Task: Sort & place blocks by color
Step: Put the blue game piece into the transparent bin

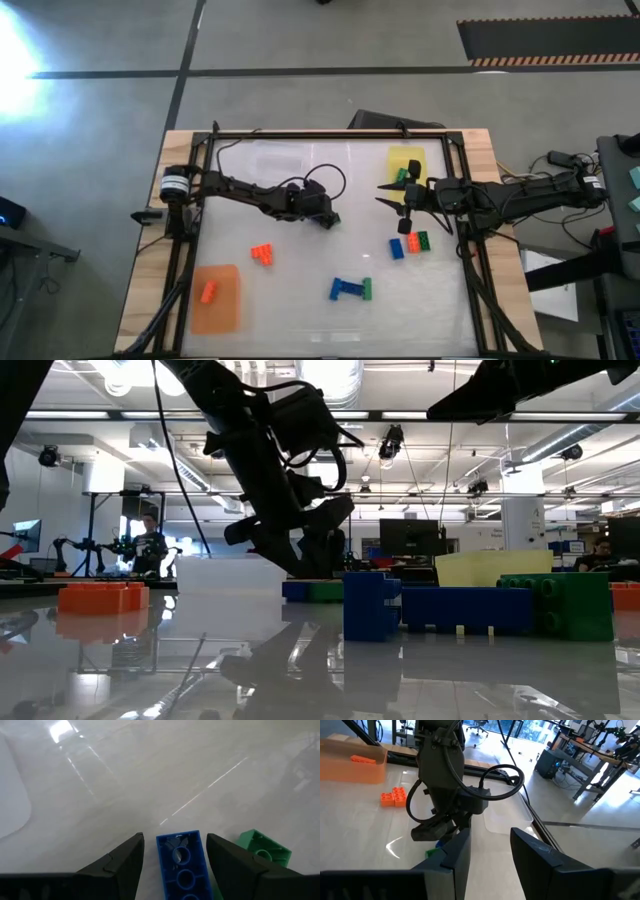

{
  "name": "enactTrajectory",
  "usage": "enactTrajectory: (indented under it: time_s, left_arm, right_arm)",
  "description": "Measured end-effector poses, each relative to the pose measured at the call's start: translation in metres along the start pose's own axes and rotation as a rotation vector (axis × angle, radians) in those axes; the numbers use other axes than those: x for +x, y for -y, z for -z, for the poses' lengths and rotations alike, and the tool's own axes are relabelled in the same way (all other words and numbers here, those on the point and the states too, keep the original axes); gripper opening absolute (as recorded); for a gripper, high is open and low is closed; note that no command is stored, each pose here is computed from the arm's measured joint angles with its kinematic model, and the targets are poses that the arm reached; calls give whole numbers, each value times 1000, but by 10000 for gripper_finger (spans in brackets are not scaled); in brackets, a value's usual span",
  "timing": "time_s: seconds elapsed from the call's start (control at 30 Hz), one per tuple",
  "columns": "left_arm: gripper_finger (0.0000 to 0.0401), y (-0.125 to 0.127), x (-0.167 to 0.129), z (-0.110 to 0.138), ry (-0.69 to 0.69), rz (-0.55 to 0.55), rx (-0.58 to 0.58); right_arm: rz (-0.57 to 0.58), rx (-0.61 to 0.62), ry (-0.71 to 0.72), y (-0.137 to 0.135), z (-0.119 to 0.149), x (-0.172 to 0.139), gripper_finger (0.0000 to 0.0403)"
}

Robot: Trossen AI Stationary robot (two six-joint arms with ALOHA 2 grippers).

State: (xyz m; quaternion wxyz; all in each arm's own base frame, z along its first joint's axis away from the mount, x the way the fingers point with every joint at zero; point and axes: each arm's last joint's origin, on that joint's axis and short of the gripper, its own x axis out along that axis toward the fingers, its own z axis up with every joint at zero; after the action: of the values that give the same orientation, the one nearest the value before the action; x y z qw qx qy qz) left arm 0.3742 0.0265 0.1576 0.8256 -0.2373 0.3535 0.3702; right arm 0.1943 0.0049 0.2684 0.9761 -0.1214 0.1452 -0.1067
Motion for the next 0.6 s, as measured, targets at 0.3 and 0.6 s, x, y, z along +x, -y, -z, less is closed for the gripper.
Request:
enactTrajectory:
  time_s: [0.3, 0.6]
  left_arm:
    - [199, 0, 0, 1, -1, 1, -21]
    - [199, 0, 16, 15, -17, -7, -27]
  right_arm:
    - [0, 0, 0, 0, 0, 0, 130]
    - [-1, 0, -1, 0, 0, 0, 130]
